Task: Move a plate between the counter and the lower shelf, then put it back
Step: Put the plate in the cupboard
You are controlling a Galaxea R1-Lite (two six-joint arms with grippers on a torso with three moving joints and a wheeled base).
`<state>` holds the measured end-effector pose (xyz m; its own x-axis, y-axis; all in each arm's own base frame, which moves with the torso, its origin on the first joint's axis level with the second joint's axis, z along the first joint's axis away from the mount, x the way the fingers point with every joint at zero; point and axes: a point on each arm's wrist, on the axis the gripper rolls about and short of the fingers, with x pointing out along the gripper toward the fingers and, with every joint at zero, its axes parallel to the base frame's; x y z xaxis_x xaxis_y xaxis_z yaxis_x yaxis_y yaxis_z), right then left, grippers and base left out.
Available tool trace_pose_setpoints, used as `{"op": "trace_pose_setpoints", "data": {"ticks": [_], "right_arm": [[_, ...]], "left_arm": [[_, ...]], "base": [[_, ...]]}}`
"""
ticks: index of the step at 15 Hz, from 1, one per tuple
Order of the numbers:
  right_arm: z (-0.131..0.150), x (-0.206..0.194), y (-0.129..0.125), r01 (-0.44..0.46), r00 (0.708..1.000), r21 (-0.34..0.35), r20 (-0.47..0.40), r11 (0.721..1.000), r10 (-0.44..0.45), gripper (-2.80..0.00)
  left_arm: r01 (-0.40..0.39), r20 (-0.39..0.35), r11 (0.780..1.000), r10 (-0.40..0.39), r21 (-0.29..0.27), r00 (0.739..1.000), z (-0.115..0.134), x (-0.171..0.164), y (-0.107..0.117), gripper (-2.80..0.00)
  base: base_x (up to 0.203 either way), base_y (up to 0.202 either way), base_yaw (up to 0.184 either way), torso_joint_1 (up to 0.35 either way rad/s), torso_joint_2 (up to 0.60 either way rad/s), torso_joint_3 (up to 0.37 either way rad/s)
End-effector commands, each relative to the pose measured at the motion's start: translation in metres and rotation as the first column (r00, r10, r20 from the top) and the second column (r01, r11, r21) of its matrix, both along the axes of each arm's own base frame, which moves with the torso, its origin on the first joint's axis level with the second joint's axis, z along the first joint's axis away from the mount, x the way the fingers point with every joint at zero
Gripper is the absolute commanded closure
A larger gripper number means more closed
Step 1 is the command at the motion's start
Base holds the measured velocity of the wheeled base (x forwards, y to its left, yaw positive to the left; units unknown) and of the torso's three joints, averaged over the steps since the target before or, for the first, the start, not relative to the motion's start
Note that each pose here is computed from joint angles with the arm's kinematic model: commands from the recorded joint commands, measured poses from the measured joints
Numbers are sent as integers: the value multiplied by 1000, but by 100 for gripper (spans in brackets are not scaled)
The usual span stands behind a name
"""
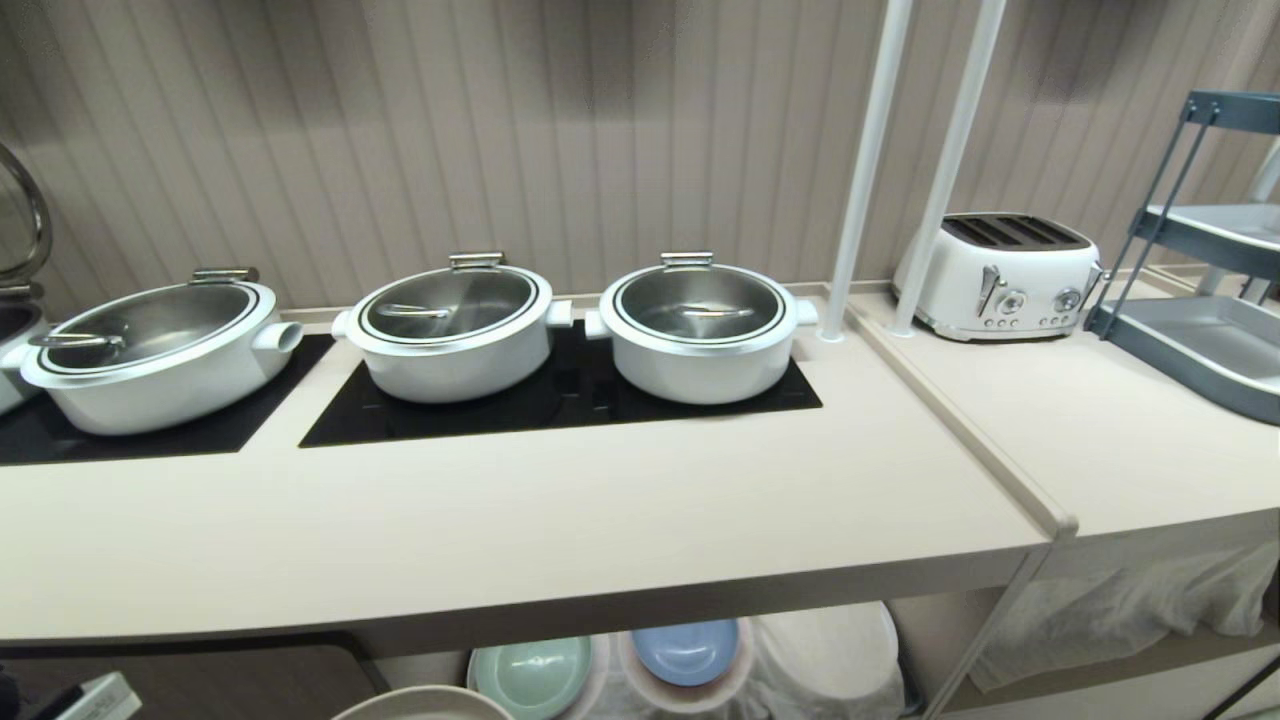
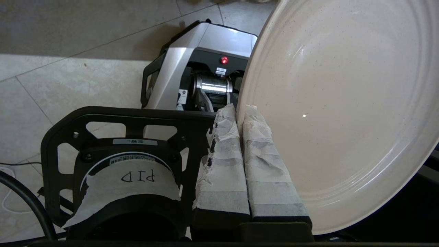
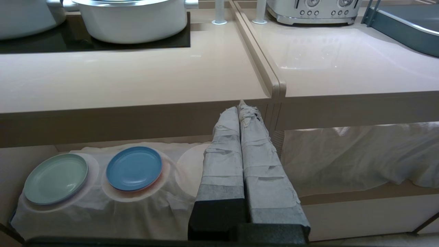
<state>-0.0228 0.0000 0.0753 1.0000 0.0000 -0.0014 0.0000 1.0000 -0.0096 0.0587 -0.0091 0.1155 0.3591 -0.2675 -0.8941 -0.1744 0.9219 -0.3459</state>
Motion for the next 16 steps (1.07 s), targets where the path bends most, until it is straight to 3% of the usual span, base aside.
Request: {"op": "trace_pose_setpoints", "data": {"ticks": [1, 16], "right_arm": [[0, 0, 0, 0, 1000, -1, 0, 1000, 0, 0], [0, 0, 0, 0, 1000, 0, 0, 1000, 0, 0]], "left_arm": [[-2, 0, 1000, 2, -2, 1000, 0, -1, 0, 0], [-3, 22, 1000, 3, -4, 1000, -1, -9, 0, 0]], "base": [[0, 0, 0, 0, 0, 0], [0, 0, 0, 0, 0, 0]]}}
